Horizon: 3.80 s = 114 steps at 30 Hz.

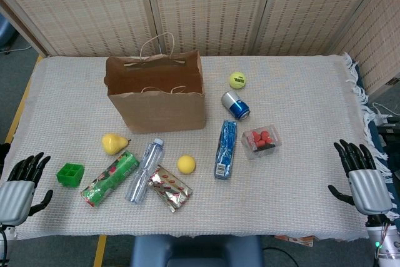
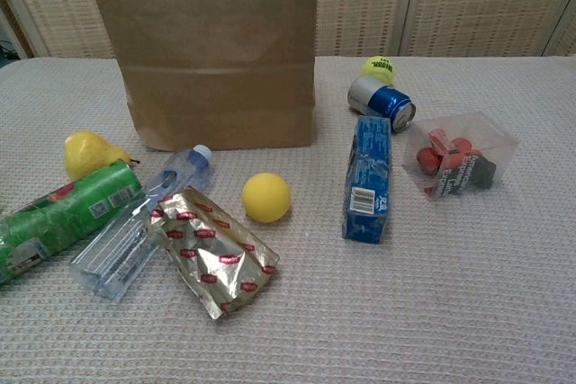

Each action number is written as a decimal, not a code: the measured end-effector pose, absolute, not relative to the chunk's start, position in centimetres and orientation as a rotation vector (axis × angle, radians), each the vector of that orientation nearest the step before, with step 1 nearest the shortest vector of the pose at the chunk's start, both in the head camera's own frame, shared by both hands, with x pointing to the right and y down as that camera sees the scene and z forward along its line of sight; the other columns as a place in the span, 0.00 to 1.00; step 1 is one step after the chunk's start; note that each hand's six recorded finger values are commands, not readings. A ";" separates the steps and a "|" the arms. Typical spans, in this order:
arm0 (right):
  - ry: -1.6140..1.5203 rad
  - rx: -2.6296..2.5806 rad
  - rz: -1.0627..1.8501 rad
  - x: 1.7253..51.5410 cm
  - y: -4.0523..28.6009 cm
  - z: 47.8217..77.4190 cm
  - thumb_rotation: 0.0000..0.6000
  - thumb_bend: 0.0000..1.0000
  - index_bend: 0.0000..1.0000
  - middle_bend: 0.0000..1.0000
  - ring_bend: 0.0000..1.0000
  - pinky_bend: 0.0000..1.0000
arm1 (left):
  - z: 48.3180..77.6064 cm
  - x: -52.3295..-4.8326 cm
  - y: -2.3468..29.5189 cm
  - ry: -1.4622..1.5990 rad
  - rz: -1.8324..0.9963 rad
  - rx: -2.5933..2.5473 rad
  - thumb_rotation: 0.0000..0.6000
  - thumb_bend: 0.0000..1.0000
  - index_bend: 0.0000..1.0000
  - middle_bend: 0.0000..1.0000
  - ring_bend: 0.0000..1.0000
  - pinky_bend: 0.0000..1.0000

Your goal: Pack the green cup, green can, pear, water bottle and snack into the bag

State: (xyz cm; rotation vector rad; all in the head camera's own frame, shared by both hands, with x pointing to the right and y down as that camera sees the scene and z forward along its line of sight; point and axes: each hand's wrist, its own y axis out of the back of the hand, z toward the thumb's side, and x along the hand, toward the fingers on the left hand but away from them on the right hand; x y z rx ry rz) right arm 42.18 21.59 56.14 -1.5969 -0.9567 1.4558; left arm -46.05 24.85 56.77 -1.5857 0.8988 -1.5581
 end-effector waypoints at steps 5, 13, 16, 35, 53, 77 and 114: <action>-0.960 -1.606 1.464 42.3 21.6 56.1 1.00 0.07 0.00 0.00 0.00 0.00 | 56.9 -46.0 24.9 0.900 -1.571 -1.601 1.00 0.36 0.00 0.00 0.00 0.08; -0.968 -1.619 1.450 42.1 21.6 56.1 1.00 0.07 0.00 0.00 0.00 0.00 | 58.3 -45.9 25.4 0.804 -1.640 -1.640 1.00 0.37 0.00 0.00 0.00 0.10; -0.969 -1.629 1.453 42.1 21.7 56.1 1.00 0.07 0.00 0.00 0.00 0.00 | 59.3 -45.8 25.5 0.780 -1.705 -1.687 1.00 0.37 0.00 0.00 0.00 0.11; -0.954 -1.669 1.474 41.9 22.2 56.4 1.00 0.07 0.00 0.00 0.00 0.00 | 63.0 -44.1 22.1 1.152 -2.007 -1.871 1.00 0.36 0.00 0.00 0.00 0.12; -0.944 -1.679 1.473 41.8 22.0 56.7 1.00 0.07 0.00 0.00 0.00 0.00 | 67.7 -41.9 21.8 1.054 -2.103 -1.850 1.00 0.35 0.00 0.00 0.00 0.10; -0.944 -1.702 1.492 41.8 22.1 56.9 1.00 0.07 0.00 0.00 0.00 0.00 | 69.6 -43.6 21.3 0.964 -2.228 -1.708 1.00 0.34 0.00 0.00 0.00 0.08; -0.972 -1.744 1.486 41.7 22.1 56.9 1.00 0.07 0.00 0.00 0.00 0.00 | 61.5 -41.7 10.7 2.027 -1.607 -1.794 1.00 0.67 0.66 0.63 0.63 0.77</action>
